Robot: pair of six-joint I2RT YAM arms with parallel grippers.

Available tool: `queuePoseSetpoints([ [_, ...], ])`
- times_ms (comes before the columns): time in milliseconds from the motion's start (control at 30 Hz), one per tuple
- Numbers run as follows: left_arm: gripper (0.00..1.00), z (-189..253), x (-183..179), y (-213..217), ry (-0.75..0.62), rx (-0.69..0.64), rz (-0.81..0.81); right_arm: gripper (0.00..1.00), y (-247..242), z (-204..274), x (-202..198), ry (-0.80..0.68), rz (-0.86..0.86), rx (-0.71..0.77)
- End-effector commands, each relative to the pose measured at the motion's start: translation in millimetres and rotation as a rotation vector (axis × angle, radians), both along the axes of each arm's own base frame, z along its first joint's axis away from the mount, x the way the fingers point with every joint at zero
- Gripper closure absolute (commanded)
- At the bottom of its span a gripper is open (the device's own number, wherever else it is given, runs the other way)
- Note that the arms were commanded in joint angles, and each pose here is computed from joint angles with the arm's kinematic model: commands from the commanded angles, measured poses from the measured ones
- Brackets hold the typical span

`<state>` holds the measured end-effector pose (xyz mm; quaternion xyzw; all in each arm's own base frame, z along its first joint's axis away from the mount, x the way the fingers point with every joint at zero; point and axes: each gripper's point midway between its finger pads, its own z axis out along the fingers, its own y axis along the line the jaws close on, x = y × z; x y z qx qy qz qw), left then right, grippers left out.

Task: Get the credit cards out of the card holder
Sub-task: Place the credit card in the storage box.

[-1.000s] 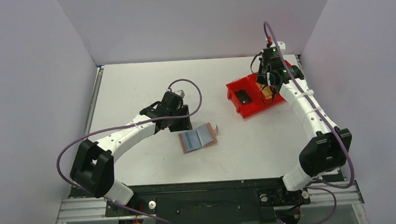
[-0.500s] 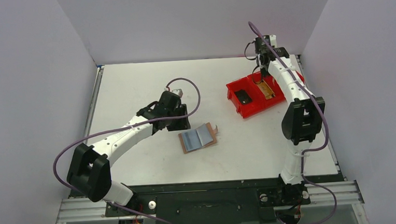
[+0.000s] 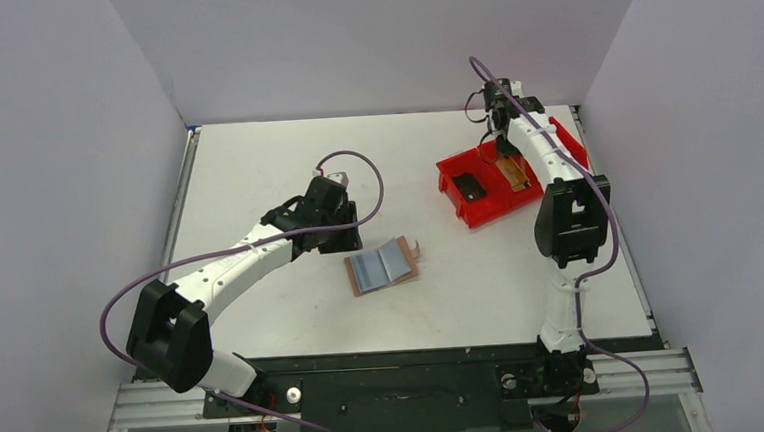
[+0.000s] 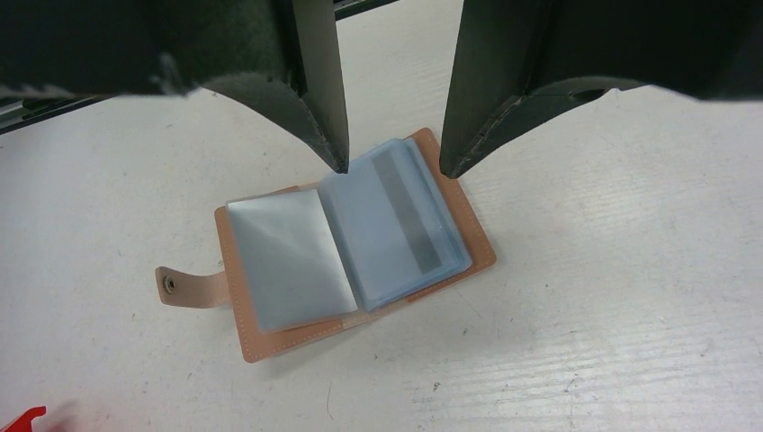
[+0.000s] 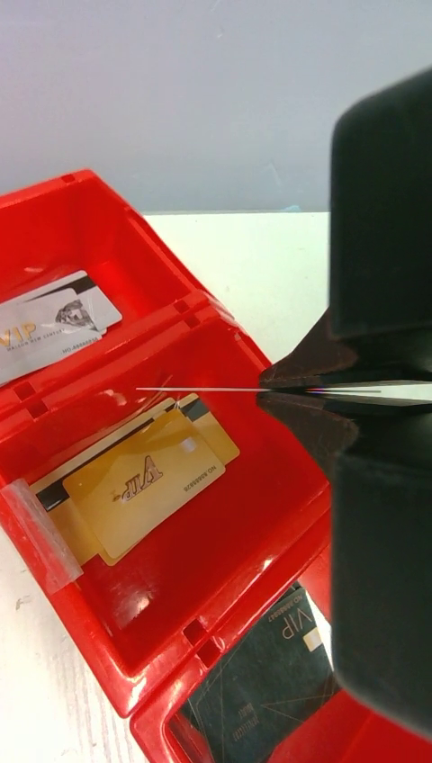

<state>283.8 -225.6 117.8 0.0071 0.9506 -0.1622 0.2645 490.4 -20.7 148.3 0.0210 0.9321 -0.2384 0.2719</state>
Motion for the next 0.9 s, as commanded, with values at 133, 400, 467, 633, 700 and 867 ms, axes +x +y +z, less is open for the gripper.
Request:
queuePoseSetpoints([
  [133, 0.6, 19, 6, 4, -0.045, -0.015, 0.026, 1.0, 2, -16, 15, 0.0, 0.007, 0.003],
  [400, 0.6, 21, 6, 5, -0.05, -0.016, 0.029, 0.95, 2, -31, 23, 0.008, 0.004, 0.001],
  [467, 0.6, 21, 5, 5, -0.051, -0.015, 0.03, 0.89, 2, -36, 23, 0.015, 0.004, 0.002],
  [633, 0.6, 21, 4, 6, -0.051, -0.016, 0.033, 0.83, 1, -43, 25, 0.02, -0.002, 0.019],
  [700, 0.6, 21, 4, 7, -0.051, -0.015, 0.034, 0.82, 2, -43, 26, 0.014, -0.006, 0.034],
  [867, 0.6, 21, 4, 7, -0.054, -0.017, 0.036, 0.73, 9, -23, 24, -0.034, -0.014, 0.08],
])
